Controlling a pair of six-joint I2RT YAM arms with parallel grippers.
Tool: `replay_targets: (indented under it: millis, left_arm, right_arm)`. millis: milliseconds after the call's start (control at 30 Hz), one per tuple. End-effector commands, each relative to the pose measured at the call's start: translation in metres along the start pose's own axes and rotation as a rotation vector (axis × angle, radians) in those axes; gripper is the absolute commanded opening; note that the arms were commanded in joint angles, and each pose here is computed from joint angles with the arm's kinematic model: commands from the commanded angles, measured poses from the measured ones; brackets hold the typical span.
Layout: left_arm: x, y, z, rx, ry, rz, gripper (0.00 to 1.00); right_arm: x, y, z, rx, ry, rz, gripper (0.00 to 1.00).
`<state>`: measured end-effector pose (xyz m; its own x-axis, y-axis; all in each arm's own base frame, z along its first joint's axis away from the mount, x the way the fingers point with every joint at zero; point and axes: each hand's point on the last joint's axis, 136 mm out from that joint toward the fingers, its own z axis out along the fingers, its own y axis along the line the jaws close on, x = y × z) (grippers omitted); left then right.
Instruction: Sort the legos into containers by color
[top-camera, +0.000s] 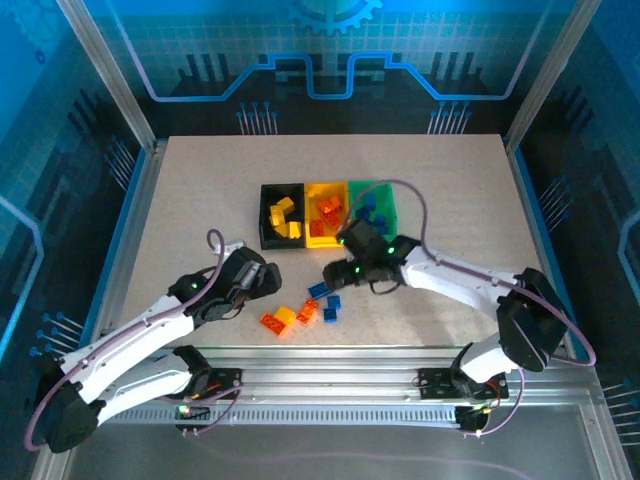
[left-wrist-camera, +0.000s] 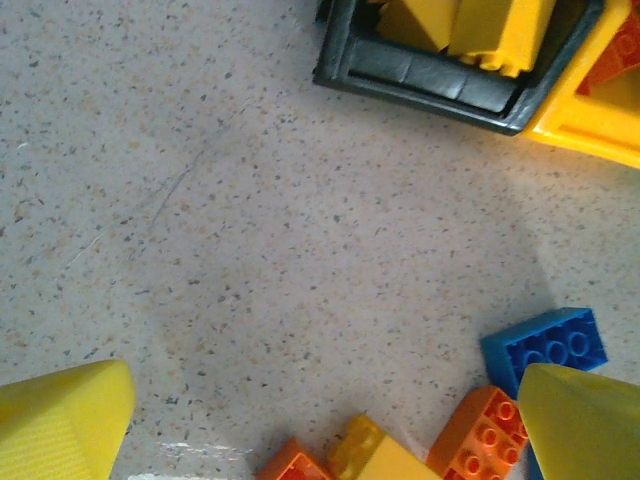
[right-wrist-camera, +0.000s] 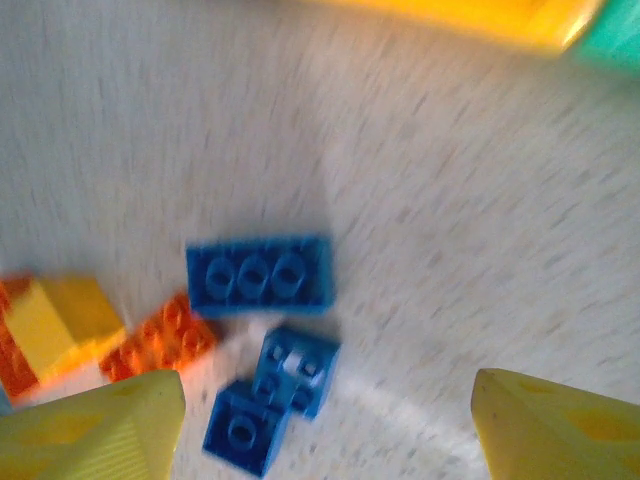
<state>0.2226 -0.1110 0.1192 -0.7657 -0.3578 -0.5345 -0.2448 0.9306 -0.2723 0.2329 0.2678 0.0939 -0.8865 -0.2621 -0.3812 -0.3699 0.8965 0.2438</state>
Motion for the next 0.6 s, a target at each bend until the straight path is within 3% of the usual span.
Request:
replay_targets:
  millis: [0,267,567]
  left_arm:
    - [0.005,0.005,0.004,-0.007,0.014,-0.02,0.99]
    - [0.01,0.014,0.006,-0.03,0.029,-0.022,0.99]
    - [0.011,0.015,0.008,-0.029,0.029,-0.033,0.99]
  right_arm:
    - [0.033,0.021,0.019,-0.03,0.084,-0.08,0.77]
    - [0.064,0.039,0.044,-0.025,0.163,-0.104,0.76]
    - [0.072,0.026,0.056,0.06,0.218,-0.095,0.61]
